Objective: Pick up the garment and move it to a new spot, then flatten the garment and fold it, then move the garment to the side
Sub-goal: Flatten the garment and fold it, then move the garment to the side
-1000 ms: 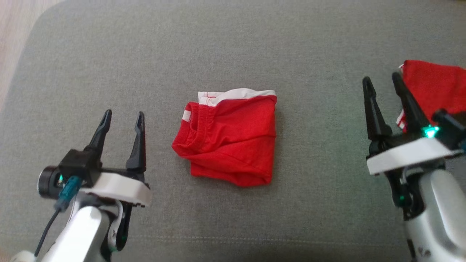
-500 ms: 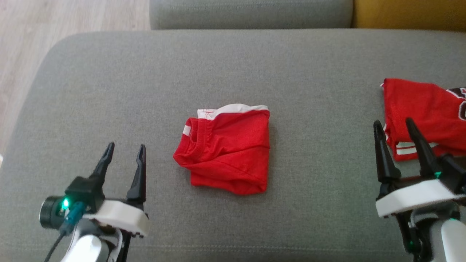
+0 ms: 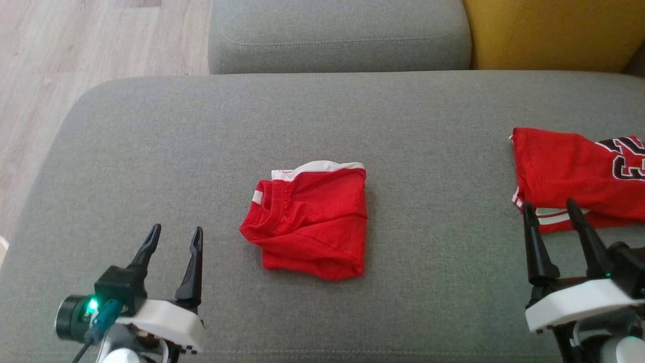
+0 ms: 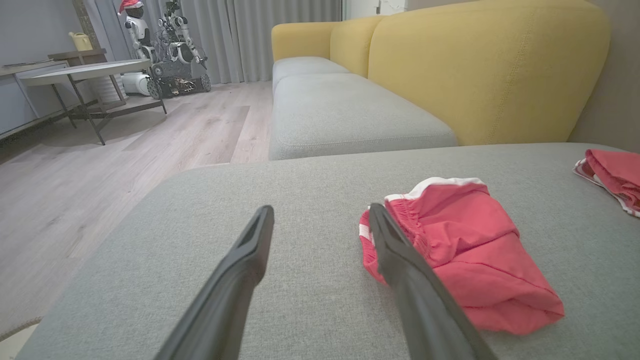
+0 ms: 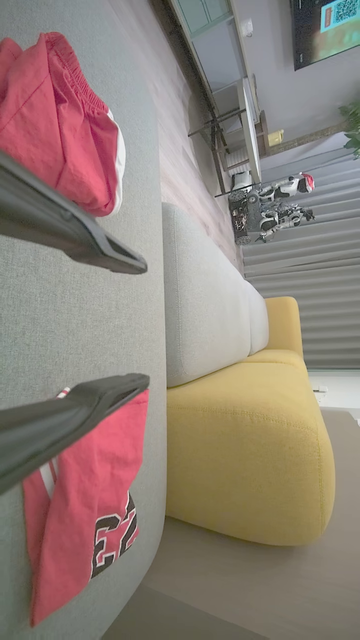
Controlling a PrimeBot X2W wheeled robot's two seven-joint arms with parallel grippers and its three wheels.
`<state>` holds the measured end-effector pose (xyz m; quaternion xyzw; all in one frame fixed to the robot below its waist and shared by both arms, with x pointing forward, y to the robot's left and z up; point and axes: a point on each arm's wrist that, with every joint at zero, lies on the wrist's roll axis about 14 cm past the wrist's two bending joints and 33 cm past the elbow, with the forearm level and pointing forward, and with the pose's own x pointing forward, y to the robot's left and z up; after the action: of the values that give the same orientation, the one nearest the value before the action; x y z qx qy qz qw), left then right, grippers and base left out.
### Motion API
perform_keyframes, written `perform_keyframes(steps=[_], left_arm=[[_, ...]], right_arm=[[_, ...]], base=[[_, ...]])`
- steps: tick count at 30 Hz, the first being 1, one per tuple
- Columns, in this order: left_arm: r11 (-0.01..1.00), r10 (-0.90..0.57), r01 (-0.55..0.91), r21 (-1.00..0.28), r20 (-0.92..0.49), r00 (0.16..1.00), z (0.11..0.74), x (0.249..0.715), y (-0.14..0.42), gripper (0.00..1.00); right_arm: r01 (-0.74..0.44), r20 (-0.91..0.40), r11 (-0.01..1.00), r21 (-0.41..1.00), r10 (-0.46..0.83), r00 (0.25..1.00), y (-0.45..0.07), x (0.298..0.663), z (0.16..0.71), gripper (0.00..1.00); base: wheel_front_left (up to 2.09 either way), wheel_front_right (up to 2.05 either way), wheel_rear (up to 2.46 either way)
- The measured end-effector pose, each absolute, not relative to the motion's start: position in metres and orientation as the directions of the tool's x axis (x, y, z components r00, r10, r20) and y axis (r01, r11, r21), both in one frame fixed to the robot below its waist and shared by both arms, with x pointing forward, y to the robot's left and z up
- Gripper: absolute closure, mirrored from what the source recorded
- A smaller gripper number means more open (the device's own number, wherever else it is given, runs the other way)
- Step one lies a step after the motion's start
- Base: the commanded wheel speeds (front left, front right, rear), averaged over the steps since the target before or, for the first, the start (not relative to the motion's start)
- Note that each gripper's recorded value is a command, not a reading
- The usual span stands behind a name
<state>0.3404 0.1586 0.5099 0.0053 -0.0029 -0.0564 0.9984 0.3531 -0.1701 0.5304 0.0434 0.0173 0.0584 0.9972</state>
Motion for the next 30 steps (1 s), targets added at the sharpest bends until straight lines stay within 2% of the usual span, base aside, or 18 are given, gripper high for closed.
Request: perform_keyframes(steps=[30], left_arm=[[0.995,-0.102,0.102,0.007,0.011,0.995,0.5135,0.3373,0.16,0.0]], right_arm=[[-0.091,-0.057,0.991,0.094,0.097,0.994,-0.1741,0.3485,0.5255,0.0]], base=[[0.0,0.0,0.0]])
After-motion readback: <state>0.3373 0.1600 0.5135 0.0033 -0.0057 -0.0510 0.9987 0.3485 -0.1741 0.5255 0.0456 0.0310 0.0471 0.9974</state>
